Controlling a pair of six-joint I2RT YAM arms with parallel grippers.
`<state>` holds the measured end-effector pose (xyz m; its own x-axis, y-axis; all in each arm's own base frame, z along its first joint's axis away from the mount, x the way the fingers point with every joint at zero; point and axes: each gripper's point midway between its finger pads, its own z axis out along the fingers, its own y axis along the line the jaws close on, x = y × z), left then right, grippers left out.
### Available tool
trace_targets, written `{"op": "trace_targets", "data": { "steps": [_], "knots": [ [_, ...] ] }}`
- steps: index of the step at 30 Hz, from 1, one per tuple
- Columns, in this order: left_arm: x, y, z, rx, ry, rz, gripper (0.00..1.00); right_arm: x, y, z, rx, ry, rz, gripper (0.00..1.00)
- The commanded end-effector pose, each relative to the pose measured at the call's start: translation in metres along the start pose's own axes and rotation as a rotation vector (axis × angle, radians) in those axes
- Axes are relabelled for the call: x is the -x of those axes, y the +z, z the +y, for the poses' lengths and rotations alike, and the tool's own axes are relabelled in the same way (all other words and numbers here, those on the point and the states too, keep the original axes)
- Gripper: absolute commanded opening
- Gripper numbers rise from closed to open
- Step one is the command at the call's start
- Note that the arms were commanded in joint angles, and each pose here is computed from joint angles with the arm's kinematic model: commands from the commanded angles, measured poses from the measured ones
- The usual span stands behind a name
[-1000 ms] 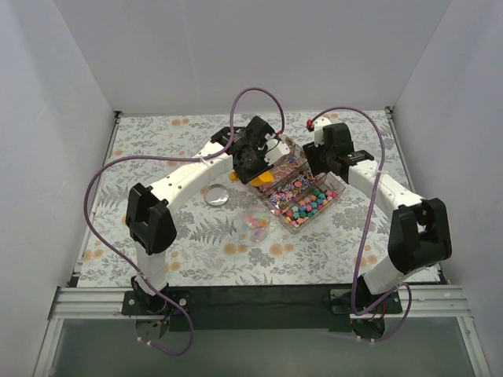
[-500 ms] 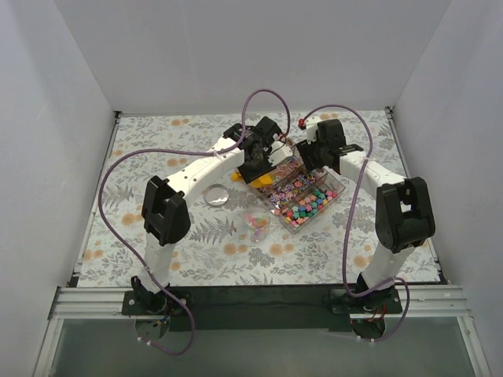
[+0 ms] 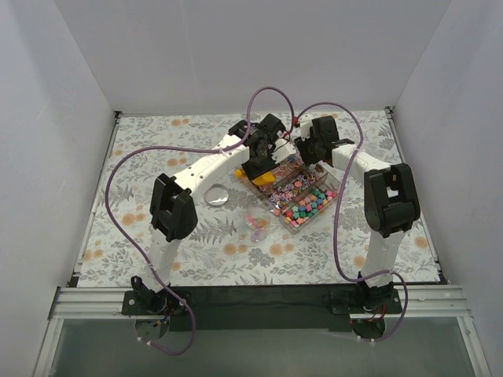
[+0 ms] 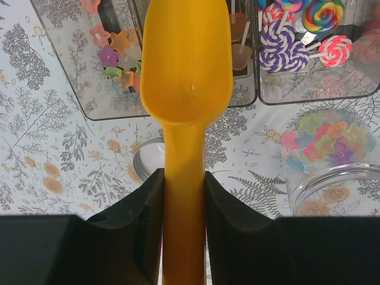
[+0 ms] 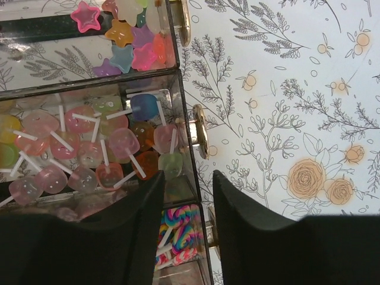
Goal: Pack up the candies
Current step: Scoop the fake candies from the storage box.
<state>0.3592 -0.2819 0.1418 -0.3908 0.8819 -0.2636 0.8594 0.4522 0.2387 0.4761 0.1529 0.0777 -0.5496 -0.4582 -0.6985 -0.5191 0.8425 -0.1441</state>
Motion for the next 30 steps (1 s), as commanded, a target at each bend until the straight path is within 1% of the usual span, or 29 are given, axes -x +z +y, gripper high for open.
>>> {"op": "trace_targets", "data": {
  "steps": [1, 2, 4, 5, 7, 8, 11, 14, 22, 23, 24, 30],
  "knots": [
    [0.007, -0.014, 0.006, 0.012, 0.005, -0.032, 0.0, 0.025, 0.002, -0.008, 0.005, -0.019, -0.072, 0.43],
    [0.006, -0.014, 0.007, 0.014, 0.005, -0.03, 0.0, 0.026, 0.002, -0.009, 0.007, -0.022, -0.074, 0.37],
    [0.005, -0.015, 0.008, 0.02, 0.008, -0.024, 0.0, 0.025, 0.005, -0.006, 0.024, -0.031, -0.073, 0.3],
    [0.006, -0.016, 0.008, 0.021, 0.009, -0.03, 0.0, 0.025, 0.006, -0.005, 0.029, -0.034, -0.073, 0.24],
    [0.005, -0.018, 0.008, 0.019, 0.01, -0.032, 0.0, 0.024, 0.006, -0.003, 0.039, -0.04, -0.073, 0.18],
    [0.004, -0.018, 0.008, 0.018, 0.012, -0.028, 0.0, 0.022, 0.006, -0.002, 0.041, -0.041, -0.071, 0.12],
    [-0.002, -0.024, 0.008, 0.029, 0.015, -0.015, 0.0, 0.018, 0.005, -0.002, 0.038, -0.052, -0.062, 0.03],
    [-0.005, -0.029, 0.009, 0.036, 0.032, -0.009, 0.0, 0.014, -0.001, -0.002, 0.037, -0.059, -0.064, 0.01],
    [-0.005, -0.042, 0.012, 0.061, 0.067, -0.01, 0.0, 0.015, -0.02, -0.003, -0.024, -0.086, -0.083, 0.01],
    [-0.005, -0.042, 0.012, 0.063, 0.069, -0.007, 0.0, 0.015, -0.02, 0.001, -0.019, -0.093, -0.085, 0.01],
    [-0.005, -0.041, 0.011, 0.063, 0.074, -0.005, 0.0, 0.015, -0.023, -0.003, -0.049, -0.092, -0.078, 0.01],
    [-0.007, -0.027, 0.005, 0.047, 0.109, 0.03, 0.0, 0.011, -0.024, 0.004, -0.055, -0.097, -0.068, 0.01]
  ]
}}
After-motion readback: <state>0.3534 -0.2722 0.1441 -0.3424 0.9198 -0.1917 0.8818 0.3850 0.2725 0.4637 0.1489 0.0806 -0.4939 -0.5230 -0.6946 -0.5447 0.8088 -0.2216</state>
